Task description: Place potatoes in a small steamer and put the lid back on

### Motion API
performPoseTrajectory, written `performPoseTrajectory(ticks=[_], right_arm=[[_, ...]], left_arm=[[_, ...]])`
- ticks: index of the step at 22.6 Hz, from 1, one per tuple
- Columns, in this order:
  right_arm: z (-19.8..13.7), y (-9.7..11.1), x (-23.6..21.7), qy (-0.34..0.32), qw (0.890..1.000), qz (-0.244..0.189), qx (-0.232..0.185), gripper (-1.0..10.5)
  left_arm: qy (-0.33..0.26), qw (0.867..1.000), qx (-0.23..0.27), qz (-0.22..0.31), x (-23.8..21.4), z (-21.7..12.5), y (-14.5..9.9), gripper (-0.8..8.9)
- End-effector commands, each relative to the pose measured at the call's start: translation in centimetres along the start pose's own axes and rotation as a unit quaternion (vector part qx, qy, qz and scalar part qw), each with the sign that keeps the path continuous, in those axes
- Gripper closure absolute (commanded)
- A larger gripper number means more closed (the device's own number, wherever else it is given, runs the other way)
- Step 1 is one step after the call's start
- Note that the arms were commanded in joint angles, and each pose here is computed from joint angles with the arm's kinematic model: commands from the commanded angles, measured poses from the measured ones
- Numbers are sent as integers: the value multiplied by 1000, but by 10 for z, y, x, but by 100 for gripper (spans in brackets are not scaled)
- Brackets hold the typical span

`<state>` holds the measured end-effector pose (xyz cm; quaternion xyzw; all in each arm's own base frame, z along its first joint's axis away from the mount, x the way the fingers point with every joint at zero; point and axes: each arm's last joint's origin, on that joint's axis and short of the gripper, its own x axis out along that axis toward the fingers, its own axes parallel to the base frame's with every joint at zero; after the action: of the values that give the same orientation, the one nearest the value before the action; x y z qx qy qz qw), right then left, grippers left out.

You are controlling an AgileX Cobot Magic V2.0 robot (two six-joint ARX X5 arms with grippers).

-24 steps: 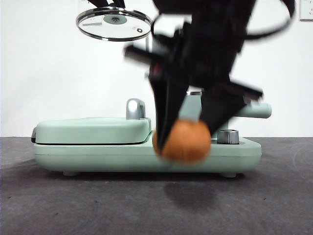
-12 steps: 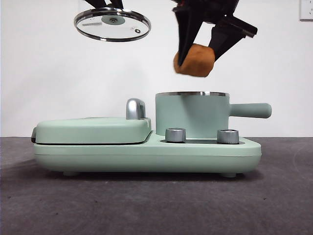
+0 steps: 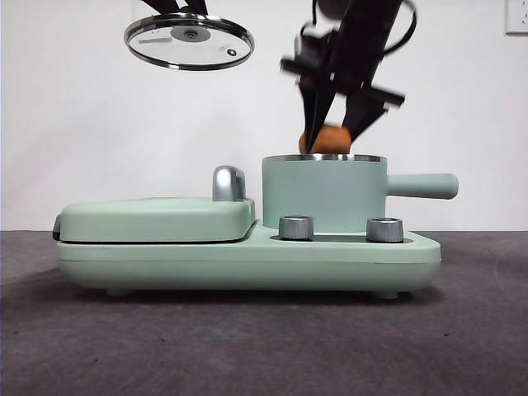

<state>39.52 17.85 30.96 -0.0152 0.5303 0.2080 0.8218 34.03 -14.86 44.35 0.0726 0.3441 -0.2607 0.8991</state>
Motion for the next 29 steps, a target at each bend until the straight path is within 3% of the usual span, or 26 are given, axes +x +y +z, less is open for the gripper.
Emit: performPoseTrajectory(ticks=[1, 6, 8, 10, 12, 19, 26, 29], right_arm=[[3, 0, 21, 18, 1000, 0, -12, 883], [0, -3, 42, 51, 999, -5, -6, 879], [0, -3, 42, 52, 999, -4, -6, 785], [-1, -3, 41, 55, 998, -3, -5, 615], [0, -2, 37, 52, 999, -3, -6, 572], [0, 8, -49, -12, 1000, 2, -24, 525], [-40, 19, -130, -14, 999, -3, -42, 526], [-66, 22, -154, -14, 998, -26, -48, 526]], left_arm=[[-27, 1000, 7, -3, -8, 7, -3, 796], [-26, 1000, 7, -3, -8, 7, -3, 796], [-26, 1000, 7, -3, -8, 7, -3, 796], [-26, 1000, 7, -3, -8, 7, -3, 796], [-26, 1000, 7, -3, -8, 7, -3, 796], [-15, 1000, 5, -4, -2, 5, -2, 796], [-7, 1000, 14, -15, 1, 4, -12, 796], [-4, 999, 24, -28, 9, 4, -24, 796]])
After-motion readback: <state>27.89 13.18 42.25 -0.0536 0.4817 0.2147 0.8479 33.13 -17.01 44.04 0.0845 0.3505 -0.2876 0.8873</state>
